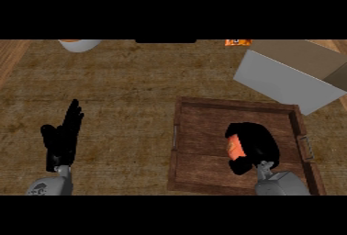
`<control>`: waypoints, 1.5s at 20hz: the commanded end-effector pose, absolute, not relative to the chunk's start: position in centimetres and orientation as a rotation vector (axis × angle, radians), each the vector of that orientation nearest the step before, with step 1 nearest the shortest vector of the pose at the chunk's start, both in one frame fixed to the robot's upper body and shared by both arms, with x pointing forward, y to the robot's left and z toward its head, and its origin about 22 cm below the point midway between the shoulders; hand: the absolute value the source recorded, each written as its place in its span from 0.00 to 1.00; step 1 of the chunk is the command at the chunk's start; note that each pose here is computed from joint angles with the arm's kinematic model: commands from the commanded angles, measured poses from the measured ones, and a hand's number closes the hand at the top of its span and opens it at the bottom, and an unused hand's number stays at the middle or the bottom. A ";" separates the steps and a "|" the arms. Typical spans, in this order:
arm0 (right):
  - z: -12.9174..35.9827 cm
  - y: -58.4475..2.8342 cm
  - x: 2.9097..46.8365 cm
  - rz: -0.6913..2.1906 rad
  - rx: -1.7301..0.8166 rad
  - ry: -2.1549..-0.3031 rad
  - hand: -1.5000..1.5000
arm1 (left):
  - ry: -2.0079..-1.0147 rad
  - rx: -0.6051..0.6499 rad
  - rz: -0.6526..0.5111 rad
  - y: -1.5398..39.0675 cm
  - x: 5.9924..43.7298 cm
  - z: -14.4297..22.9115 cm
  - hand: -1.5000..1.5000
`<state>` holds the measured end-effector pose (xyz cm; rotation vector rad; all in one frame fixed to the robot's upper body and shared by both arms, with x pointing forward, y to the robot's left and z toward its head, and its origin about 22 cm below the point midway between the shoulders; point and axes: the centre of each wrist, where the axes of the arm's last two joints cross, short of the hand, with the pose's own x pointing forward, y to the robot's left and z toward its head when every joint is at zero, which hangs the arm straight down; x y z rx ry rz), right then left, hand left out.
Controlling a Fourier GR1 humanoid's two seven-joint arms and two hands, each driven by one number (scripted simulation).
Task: Pick the squash from the tray and place it in the cardboard box
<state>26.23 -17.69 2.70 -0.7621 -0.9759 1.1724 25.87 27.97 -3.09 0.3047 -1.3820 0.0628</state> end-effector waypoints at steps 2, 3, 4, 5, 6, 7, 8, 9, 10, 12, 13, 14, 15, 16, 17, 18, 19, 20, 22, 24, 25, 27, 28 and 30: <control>1.3 -16.5 26.3 1.184 -0.808 -1.062 1.00 | -1.379 0.296 0.060 26.8 26.3 -2.8 0.50; 3.7 -18.1 25.2 1.174 -0.826 -1.061 1.00 | -1.385 0.322 0.064 27.9 23.9 -3.6 0.50; 2.3 -16.8 26.2 1.186 -0.828 -1.041 1.00 | -1.381 0.293 0.061 26.0 25.7 -1.8 0.50; 1.9 -12.7 27.8 1.182 -0.818 -1.042 1.00 | -1.378 0.291 0.071 27.0 26.0 -3.9 0.50; 2.0 -14.6 27.0 1.160 -0.819 -1.008 1.00 | -1.377 0.317 0.058 27.2 25.2 -2.5 0.50; 2.5 -11.1 25.3 1.166 -0.830 -1.012 1.00 | -1.393 0.310 0.061 29.3 25.9 -2.6 0.50; 1.4 -9.8 24.8 1.159 -0.834 -0.977 1.00 | -1.396 0.316 0.050 26.7 26.3 -2.6 0.50; 0.1 -10.4 26.3 1.163 -0.836 -0.965 1.00 | -1.393 0.304 0.051 26.7 27.3 -2.3 0.50; 0.4 -9.6 25.9 1.165 -0.826 -0.969 1.00 | -1.375 0.319 0.053 27.9 26.5 -3.2 0.50; 0.8 -7.9 24.6 1.159 -0.845 -0.969 1.00 | -1.383 0.299 0.058 28.9 27.2 -3.3 0.50; 0.9 -8.9 26.4 1.168 -0.844 -0.985 1.00 | -1.388 0.290 0.059 29.1 26.9 -3.2 0.50; 0.9 -9.0 24.9 1.157 -0.853 -1.010 1.00 | -1.411 0.295 0.070 27.7 26.2 -3.2 0.50; 1.6 -8.6 25.5 1.144 -0.891 -1.022 1.00 | -1.378 0.295 0.051 28.3 26.3 -2.7 0.50; 2.1 -8.4 25.6 1.161 -0.881 -1.049 1.00 | -1.385 0.311 0.064 28.4 26.1 -3.8 0.50; 3.8 -9.5 25.8 1.182 -0.887 -1.068 1.00 | -1.387 0.297 0.069 27.3 28.5 -1.0 0.50; 3.4 -8.8 25.6 1.182 -0.918 -1.084 1.00 | -1.394 0.307 0.066 26.2 27.8 -3.1 0.50; 4.6 -7.9 25.5 1.140 -0.918 -1.132 1.00 | -1.381 0.308 0.057 27.6 27.1 -1.9 0.50; 7.4 -7.8 25.4 1.143 -0.944 -1.163 1.00 | -1.379 0.314 0.064 27.2 25.9 -2.3 0.50; 7.3 -9.1 23.9 1.137 -0.964 -1.200 1.00 | -1.368 0.311 0.059 26.9 25.2 -3.5 0.50; 11.4 -8.4 22.7 1.101 -0.968 -1.261 1.00 | -1.383 0.304 0.059 27.3 26.5 -2.2 0.50; 12.6 -8.7 22.9 1.070 -0.998 -1.274 1.00 | -1.370 0.311 0.068 28.0 24.1 -2.7 0.50; 15.4 -8.4 22.1 0.990 -1.021 -1.345 1.00 | -1.370 0.294 0.064 28.7 25.8 -1.2 0.50; 16.0 -8.8 20.9 0.969 -1.014 -1.365 1.00 | -1.363 0.292 0.077 26.4 25.2 -3.8 0.50; 18.5 -10.1 20.3 0.894 -1.050 -1.421 1.00 | -1.382 0.304 0.060 28.5 25.4 -3.4 0.50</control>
